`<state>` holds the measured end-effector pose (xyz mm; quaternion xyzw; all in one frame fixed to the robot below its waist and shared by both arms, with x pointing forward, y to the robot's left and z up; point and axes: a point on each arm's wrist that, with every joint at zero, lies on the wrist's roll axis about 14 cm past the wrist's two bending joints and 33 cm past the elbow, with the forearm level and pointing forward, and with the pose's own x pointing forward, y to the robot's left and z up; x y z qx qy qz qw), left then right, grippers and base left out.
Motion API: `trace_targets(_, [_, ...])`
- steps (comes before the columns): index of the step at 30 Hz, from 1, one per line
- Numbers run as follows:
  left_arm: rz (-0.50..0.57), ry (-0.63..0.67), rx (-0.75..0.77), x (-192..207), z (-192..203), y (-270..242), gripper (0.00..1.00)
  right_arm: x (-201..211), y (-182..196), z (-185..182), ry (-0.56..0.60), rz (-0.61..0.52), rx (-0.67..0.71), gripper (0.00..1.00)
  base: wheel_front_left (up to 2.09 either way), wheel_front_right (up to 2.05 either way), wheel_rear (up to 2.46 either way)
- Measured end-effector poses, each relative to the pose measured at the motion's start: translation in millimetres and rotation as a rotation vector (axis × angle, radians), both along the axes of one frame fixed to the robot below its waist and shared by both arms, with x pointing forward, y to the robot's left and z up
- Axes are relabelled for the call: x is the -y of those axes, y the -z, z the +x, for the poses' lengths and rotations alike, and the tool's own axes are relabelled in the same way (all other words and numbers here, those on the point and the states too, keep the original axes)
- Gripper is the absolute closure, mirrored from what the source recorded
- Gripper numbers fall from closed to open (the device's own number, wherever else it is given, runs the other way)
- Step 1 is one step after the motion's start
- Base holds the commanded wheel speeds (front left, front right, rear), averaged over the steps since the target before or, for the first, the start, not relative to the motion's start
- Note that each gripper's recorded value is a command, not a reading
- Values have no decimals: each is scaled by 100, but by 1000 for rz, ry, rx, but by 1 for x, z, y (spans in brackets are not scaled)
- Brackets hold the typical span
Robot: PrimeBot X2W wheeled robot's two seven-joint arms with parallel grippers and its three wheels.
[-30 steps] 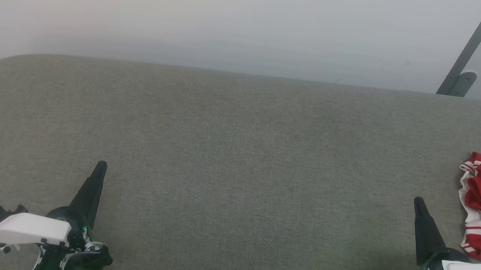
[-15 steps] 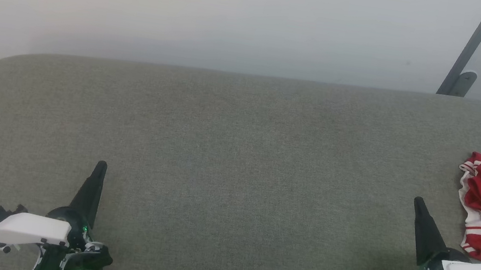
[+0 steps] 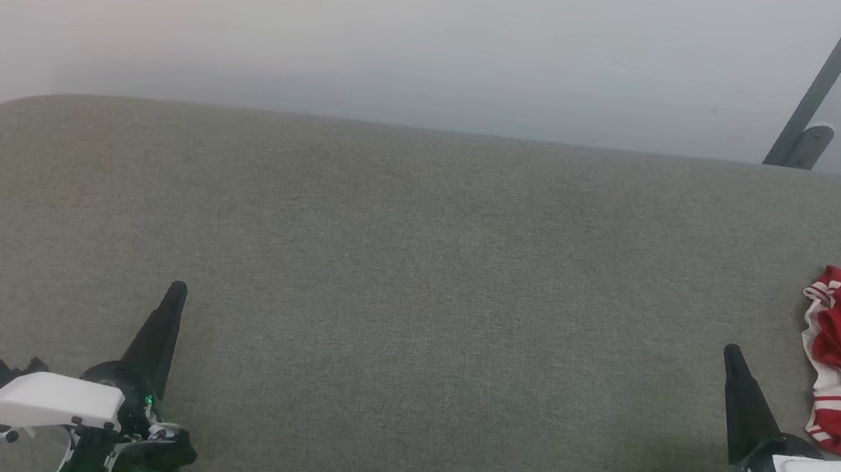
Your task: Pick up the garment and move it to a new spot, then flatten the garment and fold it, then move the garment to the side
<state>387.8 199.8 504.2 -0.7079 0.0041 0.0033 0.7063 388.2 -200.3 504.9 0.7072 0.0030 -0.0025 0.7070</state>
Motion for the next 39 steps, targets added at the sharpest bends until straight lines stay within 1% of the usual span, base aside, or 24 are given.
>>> trace_targets(39, [0, 0, 0, 0, 0, 0, 100, 0, 0, 0, 0, 0, 0, 100, 0, 0, 0])
